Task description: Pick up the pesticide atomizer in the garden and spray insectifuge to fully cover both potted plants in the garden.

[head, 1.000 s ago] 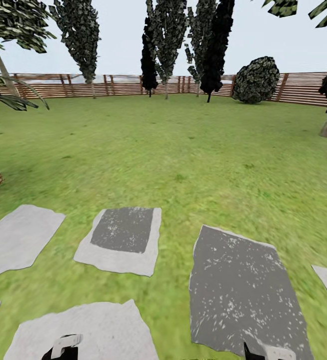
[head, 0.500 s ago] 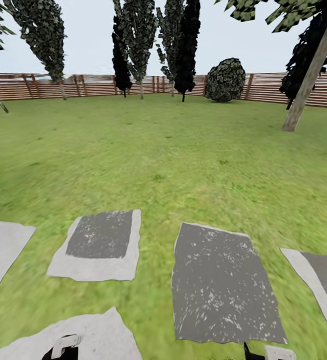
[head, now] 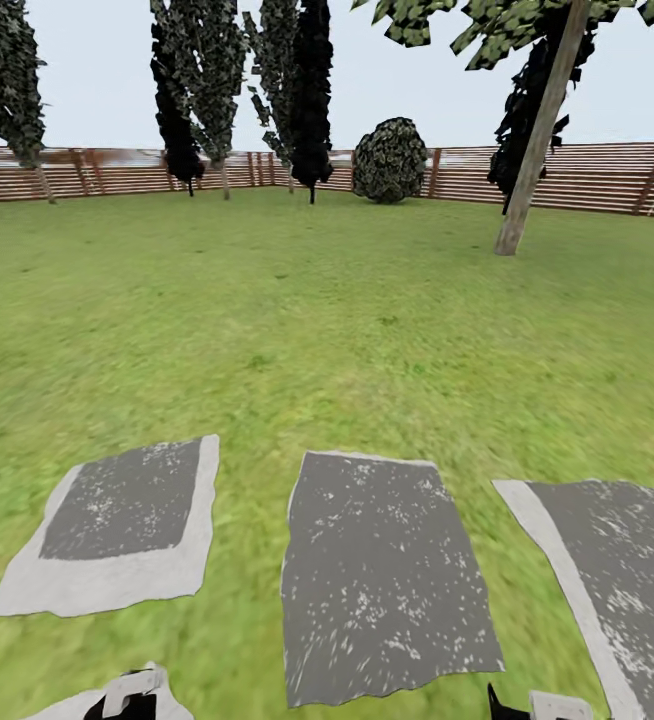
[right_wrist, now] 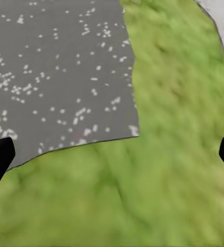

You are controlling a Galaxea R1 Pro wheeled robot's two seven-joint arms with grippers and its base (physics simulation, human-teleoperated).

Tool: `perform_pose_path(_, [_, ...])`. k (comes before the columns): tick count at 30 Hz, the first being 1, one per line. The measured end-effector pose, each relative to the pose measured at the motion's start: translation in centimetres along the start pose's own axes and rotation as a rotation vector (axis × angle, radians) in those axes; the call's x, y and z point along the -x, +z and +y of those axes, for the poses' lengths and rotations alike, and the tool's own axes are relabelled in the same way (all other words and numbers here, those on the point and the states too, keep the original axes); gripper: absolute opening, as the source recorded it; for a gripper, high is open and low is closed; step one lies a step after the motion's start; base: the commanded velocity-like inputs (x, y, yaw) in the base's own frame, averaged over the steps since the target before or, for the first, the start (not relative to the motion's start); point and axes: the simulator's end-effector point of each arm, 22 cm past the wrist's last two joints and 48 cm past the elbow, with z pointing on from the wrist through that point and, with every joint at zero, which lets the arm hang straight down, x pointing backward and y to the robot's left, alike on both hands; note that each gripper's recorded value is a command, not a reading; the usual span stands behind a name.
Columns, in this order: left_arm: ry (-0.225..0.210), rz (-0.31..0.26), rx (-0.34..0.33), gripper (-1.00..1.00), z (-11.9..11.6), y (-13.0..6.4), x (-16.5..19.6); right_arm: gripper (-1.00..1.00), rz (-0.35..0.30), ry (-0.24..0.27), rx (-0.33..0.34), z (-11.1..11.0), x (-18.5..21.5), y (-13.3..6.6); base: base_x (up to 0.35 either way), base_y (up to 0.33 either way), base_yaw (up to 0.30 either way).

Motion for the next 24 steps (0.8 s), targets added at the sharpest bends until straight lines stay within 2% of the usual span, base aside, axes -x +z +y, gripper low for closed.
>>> perform_pose_path(9, [0.000, 0.000, 0.000, -1.00, 0.01, -0.01, -0.02, 1.00, 0.001, 0.000, 0.001, 0.02, -0.02, 0.00, 0.132, -0.250, -0.300])
perform_pose_path(24, [0.001, 0.005, 0.001, -1.00, 0.11, -0.33, -0.64, 1.00, 0.001, 0.000, 0.001, 0.02, -0.03, 0.01, -0.029, -0.272, -0.300])
